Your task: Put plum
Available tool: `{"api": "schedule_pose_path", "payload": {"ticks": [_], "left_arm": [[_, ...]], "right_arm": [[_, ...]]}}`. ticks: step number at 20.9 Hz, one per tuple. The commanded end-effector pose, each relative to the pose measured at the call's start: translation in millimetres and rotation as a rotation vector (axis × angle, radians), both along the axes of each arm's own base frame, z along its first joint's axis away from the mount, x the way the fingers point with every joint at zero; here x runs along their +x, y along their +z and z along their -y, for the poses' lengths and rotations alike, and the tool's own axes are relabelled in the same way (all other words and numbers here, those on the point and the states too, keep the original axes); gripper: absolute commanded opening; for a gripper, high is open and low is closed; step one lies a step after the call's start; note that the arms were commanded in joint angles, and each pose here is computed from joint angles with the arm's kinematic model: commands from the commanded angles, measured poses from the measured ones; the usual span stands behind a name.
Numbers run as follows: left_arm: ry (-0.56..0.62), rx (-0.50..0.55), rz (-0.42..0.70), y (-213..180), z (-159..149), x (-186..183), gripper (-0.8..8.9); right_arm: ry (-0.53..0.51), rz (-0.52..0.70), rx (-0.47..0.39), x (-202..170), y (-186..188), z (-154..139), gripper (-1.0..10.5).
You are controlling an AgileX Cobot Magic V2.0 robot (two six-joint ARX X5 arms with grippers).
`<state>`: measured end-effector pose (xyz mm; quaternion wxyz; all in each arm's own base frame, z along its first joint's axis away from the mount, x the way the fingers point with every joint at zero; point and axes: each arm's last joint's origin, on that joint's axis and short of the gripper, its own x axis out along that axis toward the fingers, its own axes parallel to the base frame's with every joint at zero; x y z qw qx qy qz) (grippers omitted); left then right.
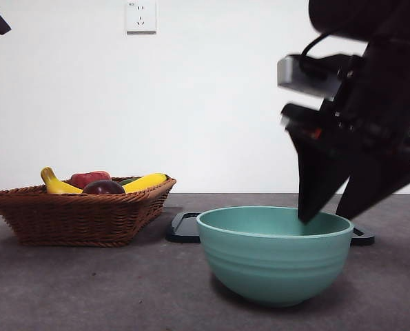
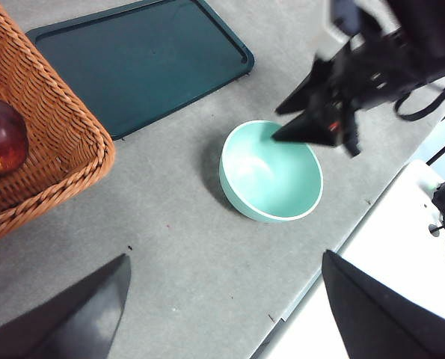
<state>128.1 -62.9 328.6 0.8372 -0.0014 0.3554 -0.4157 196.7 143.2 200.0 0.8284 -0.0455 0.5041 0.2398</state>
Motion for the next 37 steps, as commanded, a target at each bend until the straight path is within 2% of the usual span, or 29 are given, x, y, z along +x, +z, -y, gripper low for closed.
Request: {"api": "schedule_pose_path", "payload": {"ticks": [1,4,7,11,12,19,33,35,37], "left_arm": [[-0.016,-0.006,0.025,5,1,1,4.05],[-0.015,-0.006,0.026,5,1,1,4.05],[-0.015,-0.007,0.028,6,1,1,4.05],[-0.015,-0.007,0.028,6,1,1,4.05],[-0.015,-0.007,0.028,6,1,1,4.05],[-0.015,-0.007,0.028,6,1,1,4.05],[-0.015,-0.007,0.028,6,1,1,3.88],[-0.015,-0.007,0.028,6,1,1,2.74],[-0.015,-0.007,0.028,6,1,1,1.2]], "right_arm": [[-0.016,0.08,0.035,-2,26,1,2.6],[-0.028,0.181,0.095,-12,60,11,2.6],[0.006,0.254,0.2,-30,89,22,2.6],[0.115,0.242,0.351,-58,109,36,2.6],[0.129,0.233,0.365,-64,111,39,2.6],[0.166,0.098,0.34,-91,108,56,2.6],[0.174,0.104,0.333,-91,108,56,2.6],[0.182,0.109,0.329,-91,108,56,2.4],[0.182,0.109,0.328,-91,108,56,1.3]]}}
